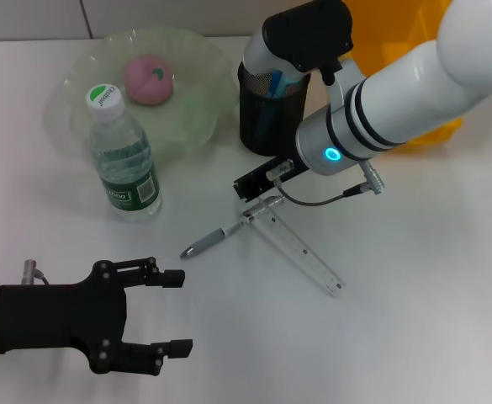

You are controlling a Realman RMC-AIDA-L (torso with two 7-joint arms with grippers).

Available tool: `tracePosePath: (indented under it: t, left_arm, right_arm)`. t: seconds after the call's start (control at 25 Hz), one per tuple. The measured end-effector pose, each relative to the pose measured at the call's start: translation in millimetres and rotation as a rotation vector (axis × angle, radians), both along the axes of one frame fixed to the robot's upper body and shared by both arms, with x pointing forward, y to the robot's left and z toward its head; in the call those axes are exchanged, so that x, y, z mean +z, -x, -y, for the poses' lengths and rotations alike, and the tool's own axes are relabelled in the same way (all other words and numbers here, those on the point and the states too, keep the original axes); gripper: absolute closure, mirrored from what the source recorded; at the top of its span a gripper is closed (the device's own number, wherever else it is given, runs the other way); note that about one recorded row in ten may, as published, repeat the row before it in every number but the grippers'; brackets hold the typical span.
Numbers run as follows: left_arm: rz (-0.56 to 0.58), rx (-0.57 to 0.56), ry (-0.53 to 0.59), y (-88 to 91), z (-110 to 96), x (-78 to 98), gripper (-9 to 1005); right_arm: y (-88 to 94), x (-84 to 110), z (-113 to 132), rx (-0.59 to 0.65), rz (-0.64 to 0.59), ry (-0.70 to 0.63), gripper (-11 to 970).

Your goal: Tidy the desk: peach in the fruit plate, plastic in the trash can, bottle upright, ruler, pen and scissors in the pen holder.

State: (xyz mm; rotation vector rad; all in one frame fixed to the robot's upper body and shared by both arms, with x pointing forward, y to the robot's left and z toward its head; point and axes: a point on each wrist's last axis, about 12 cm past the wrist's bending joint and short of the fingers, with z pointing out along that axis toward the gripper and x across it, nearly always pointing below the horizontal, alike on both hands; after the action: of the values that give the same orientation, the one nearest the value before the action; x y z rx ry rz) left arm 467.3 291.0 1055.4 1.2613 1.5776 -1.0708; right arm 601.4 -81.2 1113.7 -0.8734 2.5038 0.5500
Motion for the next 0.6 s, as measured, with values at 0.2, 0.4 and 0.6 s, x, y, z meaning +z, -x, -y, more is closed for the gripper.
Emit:
tracePosePath:
  t: [0.2,0.4,0.6]
  left_arm:
    - [0.000,0.000,-0.001,0.0,-0.3,0.1,170]
    - [0.001,0.004,0.002,0.2,-0.7,0.2,170]
    - [0.001,0.007,0.011,1.3,-1.2,0.6,170]
  right_arm:
    - [4.7,2.4,2.5,0.002,0.017,-0.020,955]
    - [12.1,9.3,9.5,0.005,0.063,-0.068,955]
    - [18.0,25.7,33.7,0.015,0.199,-0.149,954]
